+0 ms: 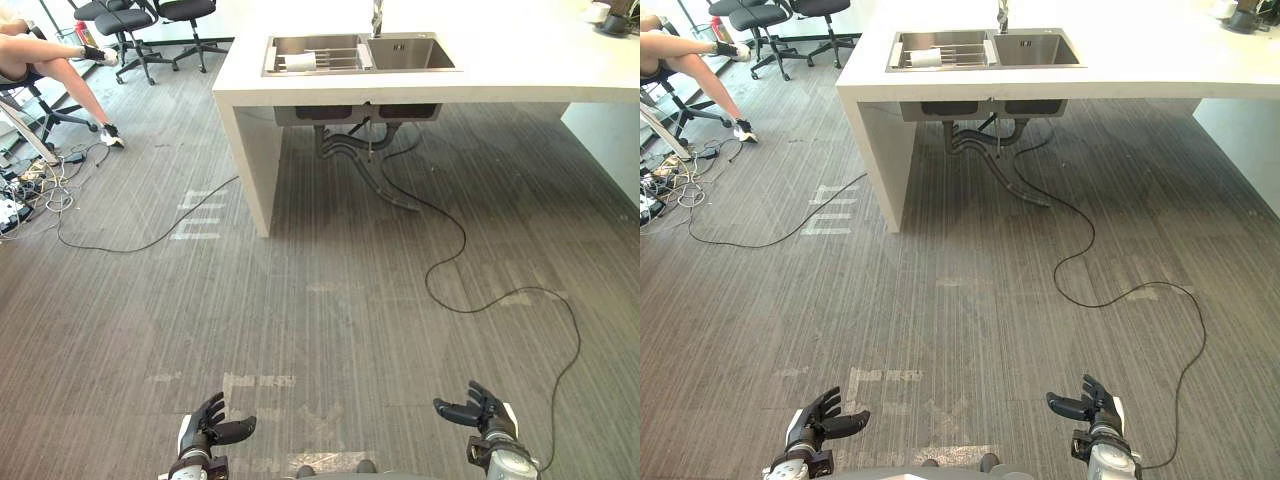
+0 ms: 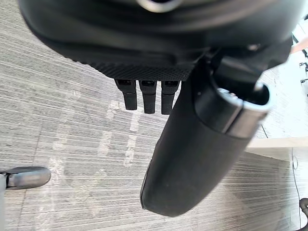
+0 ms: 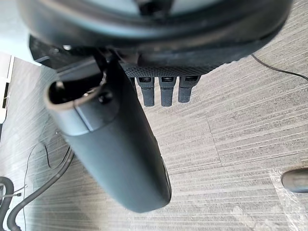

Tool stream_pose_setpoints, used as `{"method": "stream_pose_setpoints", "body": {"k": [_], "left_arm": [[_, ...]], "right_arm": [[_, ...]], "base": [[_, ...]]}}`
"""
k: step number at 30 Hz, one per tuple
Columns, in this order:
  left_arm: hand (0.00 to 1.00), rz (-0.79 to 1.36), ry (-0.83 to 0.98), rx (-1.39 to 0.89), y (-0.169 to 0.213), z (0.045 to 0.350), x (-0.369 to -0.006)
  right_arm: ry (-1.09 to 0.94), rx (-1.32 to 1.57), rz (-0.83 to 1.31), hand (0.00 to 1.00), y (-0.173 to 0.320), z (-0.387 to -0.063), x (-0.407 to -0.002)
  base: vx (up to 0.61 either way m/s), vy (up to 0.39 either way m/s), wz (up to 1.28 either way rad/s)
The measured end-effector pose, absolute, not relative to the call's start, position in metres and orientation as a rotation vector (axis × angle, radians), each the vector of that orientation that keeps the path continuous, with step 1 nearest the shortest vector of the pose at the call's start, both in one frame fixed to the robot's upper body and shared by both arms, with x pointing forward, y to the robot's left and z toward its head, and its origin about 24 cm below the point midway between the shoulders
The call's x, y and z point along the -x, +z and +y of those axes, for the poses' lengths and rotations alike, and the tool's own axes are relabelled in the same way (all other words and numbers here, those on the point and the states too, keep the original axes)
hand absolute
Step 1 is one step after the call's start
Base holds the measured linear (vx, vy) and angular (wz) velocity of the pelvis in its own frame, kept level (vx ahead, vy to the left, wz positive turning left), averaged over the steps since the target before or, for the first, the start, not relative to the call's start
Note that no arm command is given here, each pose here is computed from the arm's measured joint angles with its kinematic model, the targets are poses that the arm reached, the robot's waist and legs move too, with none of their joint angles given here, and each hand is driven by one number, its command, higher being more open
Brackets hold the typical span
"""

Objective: Walk over to the sink, pick up the cup, carry it to the dishwasher, place the cup inside the dishwasher, then close the dishwasher door

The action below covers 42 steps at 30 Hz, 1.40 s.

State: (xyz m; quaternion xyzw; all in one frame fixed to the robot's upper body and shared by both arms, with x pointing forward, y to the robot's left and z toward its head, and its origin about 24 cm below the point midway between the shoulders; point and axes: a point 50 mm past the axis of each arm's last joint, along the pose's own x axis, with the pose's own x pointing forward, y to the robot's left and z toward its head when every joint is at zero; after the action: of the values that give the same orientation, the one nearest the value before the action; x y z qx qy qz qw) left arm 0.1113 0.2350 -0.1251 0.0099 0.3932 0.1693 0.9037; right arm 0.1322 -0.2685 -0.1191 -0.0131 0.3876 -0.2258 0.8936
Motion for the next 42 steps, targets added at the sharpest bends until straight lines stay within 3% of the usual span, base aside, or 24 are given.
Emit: {"method": "stream_pose_setpoints", "body": {"k": [11,19,25,31,34,42], "left_arm": [[0.90,0.693,0.319,0.011,-0.110,0.222,-0.136],[0.90,0.689,0.351,0.032,-0.111,0.223,-0.150],[0.90,0.623,0.342,0.077,-0.102,0.212,-0.157],[0.90,0.520,0.350,0.120,-0.084,0.208,-0.168],[0.90,0.424,0.402,0.122,-0.065,0.215,-0.174],[0.90,-0.092,0.339,0.113,0.047,0.207,-0.210]], "right_arm": [[-0.510,0.022,0.773,0.90,-0.112,-0.276,-0.141],[-0.482,0.088,0.711,0.90,-0.097,-0.288,-0.163],[-0.417,0.053,0.638,0.90,-0.093,-0.261,-0.178],[-0.405,0.056,0.623,0.90,-0.090,-0.258,-0.188],[-0.417,0.048,0.695,0.90,-0.102,-0.257,-0.175],[-0.410,0.034,0.781,0.90,-0.117,-0.248,-0.155]], "base": [[0.15,0.030,-0.03],[0.55,-0.139,0.28],[0.60,-0.228,-0.06],[0.45,0.009,-0.27],[0.57,0.194,-0.32],[0.58,0.150,0.06]]}}
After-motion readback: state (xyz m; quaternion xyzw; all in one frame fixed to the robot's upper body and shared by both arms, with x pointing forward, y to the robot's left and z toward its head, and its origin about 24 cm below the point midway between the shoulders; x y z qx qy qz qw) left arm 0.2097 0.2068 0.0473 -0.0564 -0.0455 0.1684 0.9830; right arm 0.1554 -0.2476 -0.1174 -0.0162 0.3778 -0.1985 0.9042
